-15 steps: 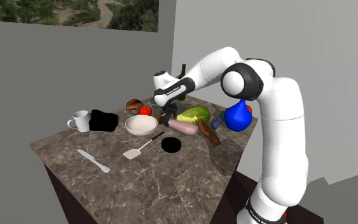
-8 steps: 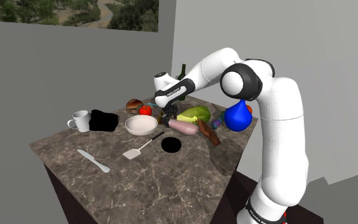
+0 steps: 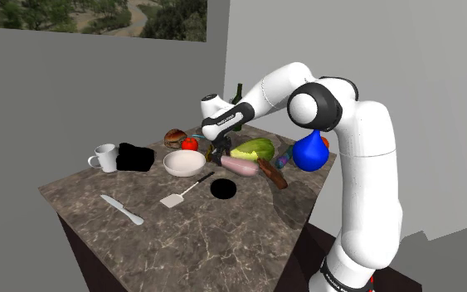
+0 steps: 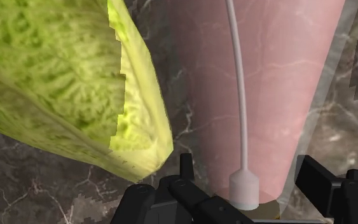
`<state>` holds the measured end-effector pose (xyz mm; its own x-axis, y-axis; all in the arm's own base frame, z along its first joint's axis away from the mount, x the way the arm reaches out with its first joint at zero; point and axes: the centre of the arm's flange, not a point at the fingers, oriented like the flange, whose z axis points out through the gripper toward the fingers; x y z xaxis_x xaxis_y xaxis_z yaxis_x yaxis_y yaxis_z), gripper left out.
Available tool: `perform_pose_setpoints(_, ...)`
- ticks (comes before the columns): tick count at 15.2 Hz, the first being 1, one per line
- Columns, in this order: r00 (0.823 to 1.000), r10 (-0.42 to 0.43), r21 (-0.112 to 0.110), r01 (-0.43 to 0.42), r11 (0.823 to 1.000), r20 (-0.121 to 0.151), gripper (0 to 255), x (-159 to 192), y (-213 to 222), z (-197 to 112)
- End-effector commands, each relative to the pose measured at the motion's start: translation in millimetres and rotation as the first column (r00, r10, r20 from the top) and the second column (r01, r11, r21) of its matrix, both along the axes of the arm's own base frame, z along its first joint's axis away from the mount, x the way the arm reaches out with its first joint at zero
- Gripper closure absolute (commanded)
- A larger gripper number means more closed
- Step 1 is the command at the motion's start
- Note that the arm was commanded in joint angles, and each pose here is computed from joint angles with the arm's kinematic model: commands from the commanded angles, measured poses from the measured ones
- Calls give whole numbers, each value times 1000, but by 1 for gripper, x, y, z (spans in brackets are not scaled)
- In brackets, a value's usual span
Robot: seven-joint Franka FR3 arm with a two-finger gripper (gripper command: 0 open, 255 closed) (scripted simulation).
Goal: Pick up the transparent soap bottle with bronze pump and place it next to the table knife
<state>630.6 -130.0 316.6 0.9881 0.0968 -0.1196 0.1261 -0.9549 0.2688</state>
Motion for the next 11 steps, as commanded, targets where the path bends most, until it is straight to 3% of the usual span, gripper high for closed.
perform_pose_setpoints(1, 1000, -1, 0, 1, 1000, -1, 255, 0, 0, 0)
perform_pose_setpoints(11, 1000, -1, 0, 1, 1000, -1, 255, 0, 0, 42)
